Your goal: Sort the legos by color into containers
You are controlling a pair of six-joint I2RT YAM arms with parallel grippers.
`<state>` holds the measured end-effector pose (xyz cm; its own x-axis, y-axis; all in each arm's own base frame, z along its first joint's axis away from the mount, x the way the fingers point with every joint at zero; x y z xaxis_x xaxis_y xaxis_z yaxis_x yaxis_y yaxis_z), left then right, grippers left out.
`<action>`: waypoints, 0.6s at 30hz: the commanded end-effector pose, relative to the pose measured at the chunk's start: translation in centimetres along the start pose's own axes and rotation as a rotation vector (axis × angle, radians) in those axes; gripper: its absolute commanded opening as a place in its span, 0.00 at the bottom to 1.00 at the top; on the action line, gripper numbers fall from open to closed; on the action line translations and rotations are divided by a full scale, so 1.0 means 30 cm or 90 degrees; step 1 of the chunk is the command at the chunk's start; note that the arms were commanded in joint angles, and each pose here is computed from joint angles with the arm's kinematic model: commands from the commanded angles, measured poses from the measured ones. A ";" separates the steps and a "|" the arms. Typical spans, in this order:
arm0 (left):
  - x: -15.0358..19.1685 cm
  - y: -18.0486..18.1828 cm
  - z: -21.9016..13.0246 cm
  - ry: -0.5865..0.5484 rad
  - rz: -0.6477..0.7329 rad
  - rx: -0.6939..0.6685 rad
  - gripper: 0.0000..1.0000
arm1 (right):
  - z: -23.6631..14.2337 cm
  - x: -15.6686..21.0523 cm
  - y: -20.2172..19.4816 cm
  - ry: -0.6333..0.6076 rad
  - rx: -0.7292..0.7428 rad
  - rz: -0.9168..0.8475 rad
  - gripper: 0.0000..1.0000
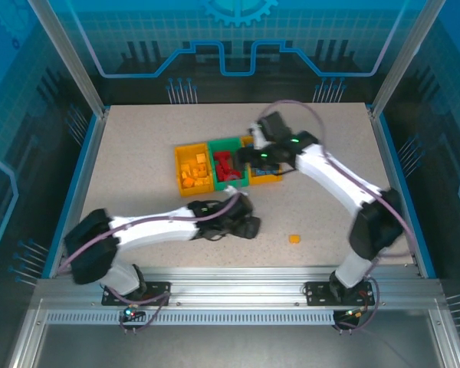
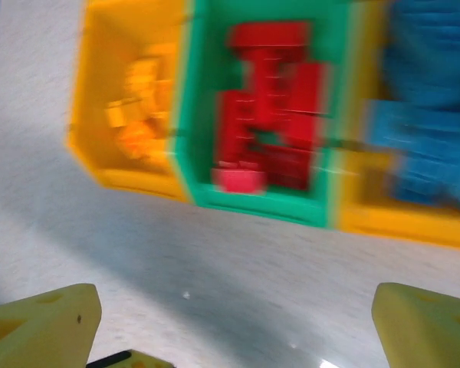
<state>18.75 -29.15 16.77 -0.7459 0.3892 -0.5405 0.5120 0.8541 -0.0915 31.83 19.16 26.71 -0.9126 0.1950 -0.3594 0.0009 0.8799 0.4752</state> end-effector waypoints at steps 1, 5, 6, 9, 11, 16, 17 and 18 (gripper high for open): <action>-0.032 -0.142 0.076 0.070 -0.012 0.066 0.99 | -0.080 0.039 -0.249 -0.059 0.138 0.086 0.95; -0.085 -0.245 0.161 0.122 -0.042 0.094 0.99 | -0.188 0.106 -0.454 -0.089 0.212 0.170 0.97; -0.088 -0.263 0.172 0.129 -0.037 0.089 0.99 | -0.208 0.118 -0.494 -0.097 0.222 0.191 0.97; -0.104 -0.298 0.193 0.144 -0.040 0.084 0.98 | -0.239 0.148 -0.582 -0.116 0.239 0.240 0.98; -0.108 -0.312 0.215 0.157 -0.045 0.081 0.96 | -0.247 0.158 -0.614 -0.125 0.231 0.261 0.98; -0.115 -0.364 0.256 0.174 -0.034 0.072 0.92 | -0.245 0.167 -0.645 -0.122 0.229 0.265 0.98; -0.115 -0.374 0.265 0.178 -0.034 0.071 0.90 | -0.247 0.167 -0.651 -0.123 0.233 0.265 0.98; -0.116 -0.385 0.273 0.181 -0.035 0.071 0.89 | -0.249 0.166 -0.655 -0.124 0.236 0.264 0.99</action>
<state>19.80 -42.71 13.65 -0.8394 0.4179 -0.3474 0.5077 0.8311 -0.2270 24.34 -0.02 21.46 -0.7106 0.6101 -0.3505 0.5316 0.7919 0.3006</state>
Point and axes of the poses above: each hand's point on the last joint's axis, 136 mm out from that joint toward the fingers, its own z axis out along the fingers, its own y axis along the line the jaws close on, x = y × z, the point moved 9 cm from there along -z, back along the fingers, and after that the axes turned 14 degrees about z, right-handed, at the moved point
